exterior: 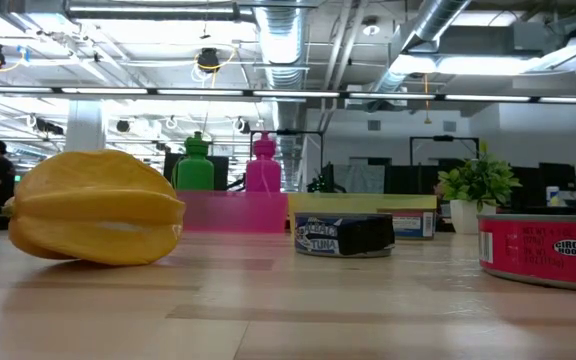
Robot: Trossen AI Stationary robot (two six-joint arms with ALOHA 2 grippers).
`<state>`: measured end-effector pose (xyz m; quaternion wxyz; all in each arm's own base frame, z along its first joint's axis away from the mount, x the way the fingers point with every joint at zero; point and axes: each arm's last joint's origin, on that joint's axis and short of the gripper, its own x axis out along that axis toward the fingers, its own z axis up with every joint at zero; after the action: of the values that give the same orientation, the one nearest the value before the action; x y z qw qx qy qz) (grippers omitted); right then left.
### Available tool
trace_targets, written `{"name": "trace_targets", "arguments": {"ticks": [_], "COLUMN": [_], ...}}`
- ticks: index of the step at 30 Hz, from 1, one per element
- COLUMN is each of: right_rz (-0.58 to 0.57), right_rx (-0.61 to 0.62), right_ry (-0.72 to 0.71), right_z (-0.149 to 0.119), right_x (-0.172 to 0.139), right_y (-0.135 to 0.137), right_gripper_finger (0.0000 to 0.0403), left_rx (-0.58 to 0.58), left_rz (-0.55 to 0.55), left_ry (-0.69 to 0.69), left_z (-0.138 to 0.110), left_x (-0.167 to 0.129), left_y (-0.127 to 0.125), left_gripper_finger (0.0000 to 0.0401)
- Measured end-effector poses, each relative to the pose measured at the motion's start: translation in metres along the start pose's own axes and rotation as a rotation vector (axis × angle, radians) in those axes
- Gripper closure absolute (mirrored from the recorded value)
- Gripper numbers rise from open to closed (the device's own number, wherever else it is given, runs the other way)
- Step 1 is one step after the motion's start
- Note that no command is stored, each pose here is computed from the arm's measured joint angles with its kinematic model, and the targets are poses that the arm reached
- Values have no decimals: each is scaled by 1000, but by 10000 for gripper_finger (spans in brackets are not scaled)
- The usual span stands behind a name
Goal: Pick & Place Food Item
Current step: Put the left mango into the transparent bin, then put the mango into the transparent bin
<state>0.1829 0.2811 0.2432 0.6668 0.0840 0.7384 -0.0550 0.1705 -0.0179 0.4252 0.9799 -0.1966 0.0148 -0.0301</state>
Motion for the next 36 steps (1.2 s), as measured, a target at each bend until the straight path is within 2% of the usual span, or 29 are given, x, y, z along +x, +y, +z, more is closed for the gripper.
{"name": "trace_targets", "arguments": {"ticks": [6,9,13,18,24,30,33,36], "right_rz": [111,120,92,105,119,166,168,178], "right_rx": [4,19,73,75,83,70,84,114], "right_ry": [-33,-1,25,41,63,12,-87,-263], "right_z": [18,22,23,23,24,38,46,55], "right_x": [-2,-3,-3,-3,-8,-48,-76,-105], "right_y": [4,1,-3,-3,-2,-15,-29,-45], "right_gripper_finger": [146,140,103,50,29,36,38,39], "left_rx": [0,0,0,0,0,-4,-24,-79], "left_rz": [0,0,-1,0,-10,-82,-68,-14], "left_ry": [1,0,1,1,4,62,187,358], "left_z": [0,0,0,0,0,-1,-11,-27], "left_x": [0,0,0,0,-1,-16,-31,-45], "left_y": [0,0,0,0,0,-2,1,5], "left_gripper_finger": [174,172,169,169,169,170,170,170]}}
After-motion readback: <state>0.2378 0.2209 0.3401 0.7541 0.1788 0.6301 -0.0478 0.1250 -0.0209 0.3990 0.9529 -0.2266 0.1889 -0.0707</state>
